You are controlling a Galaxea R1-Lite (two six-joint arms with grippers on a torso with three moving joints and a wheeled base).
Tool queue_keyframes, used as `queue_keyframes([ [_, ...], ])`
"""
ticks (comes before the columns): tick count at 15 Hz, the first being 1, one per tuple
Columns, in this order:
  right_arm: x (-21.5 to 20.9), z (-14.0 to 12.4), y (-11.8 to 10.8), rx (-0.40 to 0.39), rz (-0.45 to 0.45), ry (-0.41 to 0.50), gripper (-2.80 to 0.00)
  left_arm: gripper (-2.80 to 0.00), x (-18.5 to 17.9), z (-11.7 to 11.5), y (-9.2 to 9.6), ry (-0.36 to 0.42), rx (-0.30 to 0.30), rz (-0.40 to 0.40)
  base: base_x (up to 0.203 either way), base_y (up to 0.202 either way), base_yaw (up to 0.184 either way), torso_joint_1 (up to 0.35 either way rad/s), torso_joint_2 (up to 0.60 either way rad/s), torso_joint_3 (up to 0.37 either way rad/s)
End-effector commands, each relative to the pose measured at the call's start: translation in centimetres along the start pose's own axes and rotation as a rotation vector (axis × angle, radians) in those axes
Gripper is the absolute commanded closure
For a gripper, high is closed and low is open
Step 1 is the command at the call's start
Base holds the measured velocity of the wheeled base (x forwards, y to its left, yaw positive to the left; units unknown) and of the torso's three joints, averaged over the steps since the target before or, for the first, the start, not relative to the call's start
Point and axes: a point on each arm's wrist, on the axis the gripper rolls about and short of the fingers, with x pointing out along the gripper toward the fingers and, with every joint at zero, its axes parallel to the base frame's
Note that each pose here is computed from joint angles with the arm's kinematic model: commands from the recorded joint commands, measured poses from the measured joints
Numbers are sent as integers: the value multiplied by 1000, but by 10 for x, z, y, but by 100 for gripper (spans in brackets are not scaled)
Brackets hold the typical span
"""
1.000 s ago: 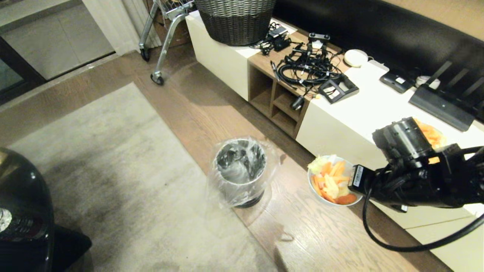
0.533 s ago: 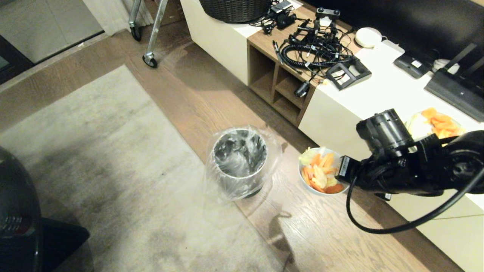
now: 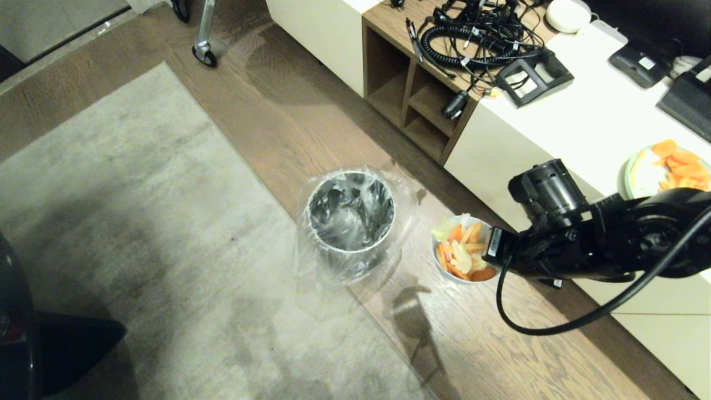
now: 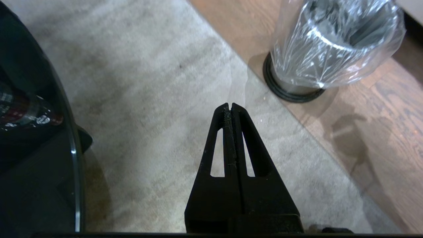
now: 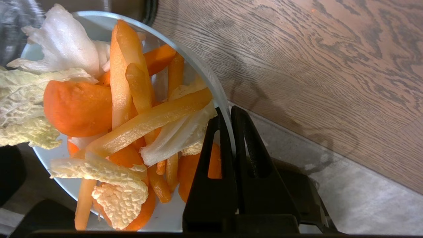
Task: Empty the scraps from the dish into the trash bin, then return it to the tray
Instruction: Move the bowl over the trash can
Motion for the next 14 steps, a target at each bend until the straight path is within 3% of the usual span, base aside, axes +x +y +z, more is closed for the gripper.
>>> queue_keyframes([
  [1,0,0,0,2,-1,0,0,0,0,0,0,-2,-1,1,0,0,0,7,7,-196],
  [14,-4,13,28,-81,60,-68,0,0,0,0,0,0,-1,0,0,0,0,0,1,-26],
])
